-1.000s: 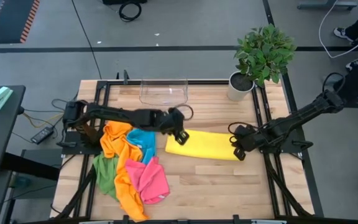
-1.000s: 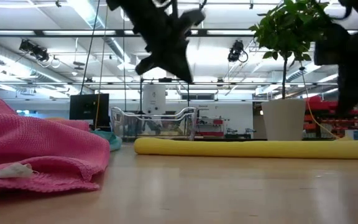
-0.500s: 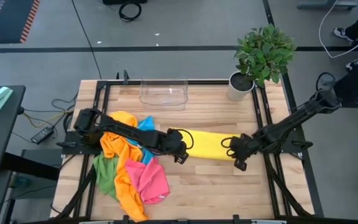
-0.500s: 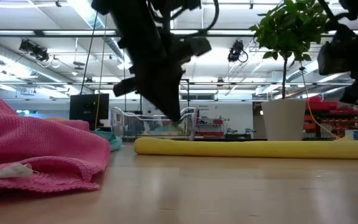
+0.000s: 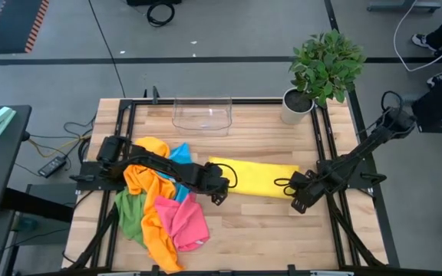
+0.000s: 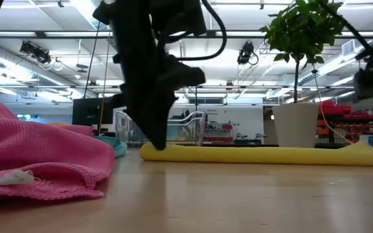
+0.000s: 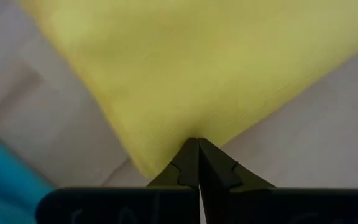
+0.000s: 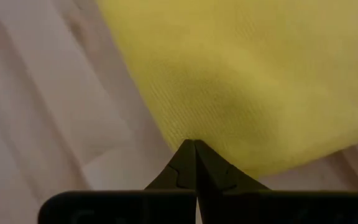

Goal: Fold microfiber towels
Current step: Fold the yellow microfiber towel

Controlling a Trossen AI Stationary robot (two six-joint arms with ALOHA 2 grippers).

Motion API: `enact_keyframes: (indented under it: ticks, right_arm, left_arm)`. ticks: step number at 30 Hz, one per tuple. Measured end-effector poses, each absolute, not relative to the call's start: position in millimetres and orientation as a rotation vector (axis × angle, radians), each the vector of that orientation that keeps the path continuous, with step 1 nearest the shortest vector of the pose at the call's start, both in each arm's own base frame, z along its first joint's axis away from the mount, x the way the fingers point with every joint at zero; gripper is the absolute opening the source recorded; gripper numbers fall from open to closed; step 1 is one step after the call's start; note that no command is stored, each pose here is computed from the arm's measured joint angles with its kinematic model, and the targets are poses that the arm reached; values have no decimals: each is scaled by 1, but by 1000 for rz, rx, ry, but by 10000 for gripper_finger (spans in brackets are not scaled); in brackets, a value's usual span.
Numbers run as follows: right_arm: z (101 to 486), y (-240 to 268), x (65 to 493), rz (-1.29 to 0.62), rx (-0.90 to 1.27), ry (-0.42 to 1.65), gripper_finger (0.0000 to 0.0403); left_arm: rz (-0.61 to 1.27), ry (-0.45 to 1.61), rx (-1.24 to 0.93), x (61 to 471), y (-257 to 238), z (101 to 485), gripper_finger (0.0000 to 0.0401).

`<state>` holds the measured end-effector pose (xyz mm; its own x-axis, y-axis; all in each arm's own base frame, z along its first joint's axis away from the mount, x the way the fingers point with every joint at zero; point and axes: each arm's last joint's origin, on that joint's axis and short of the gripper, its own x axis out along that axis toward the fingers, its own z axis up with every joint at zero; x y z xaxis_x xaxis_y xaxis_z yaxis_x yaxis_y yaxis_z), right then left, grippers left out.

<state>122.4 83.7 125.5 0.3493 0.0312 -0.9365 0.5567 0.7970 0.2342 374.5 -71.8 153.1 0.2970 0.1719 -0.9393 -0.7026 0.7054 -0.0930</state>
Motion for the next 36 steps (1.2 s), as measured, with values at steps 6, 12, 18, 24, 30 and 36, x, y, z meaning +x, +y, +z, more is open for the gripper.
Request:
enact_keyframes:
  ticks: [6,12,18,24,30,36]
  right_arm:
    - [119,86,116,-386,635,1157,0]
    - [129,92,120,-337,689,1210,0]
    - [151,100,133,-314,783,1160,0]
    - [165,101,144,-427,863,958,0]
    - [151,101,152,-528,853,969,0]
    - [137,100,158,-605,837,995,0]
  left_arm:
    - [562,1230,-508,373,-75,140,12]
    - [497,1308,-429,366,-79,144,7]
    - [399,1263,-381,358,-78,177,19]
    - [376,1046,-300,364,-76,205,6]
    - [214,914,-339,398,-68,186,5]
    - [115,874,-400,417,-71,160,8]
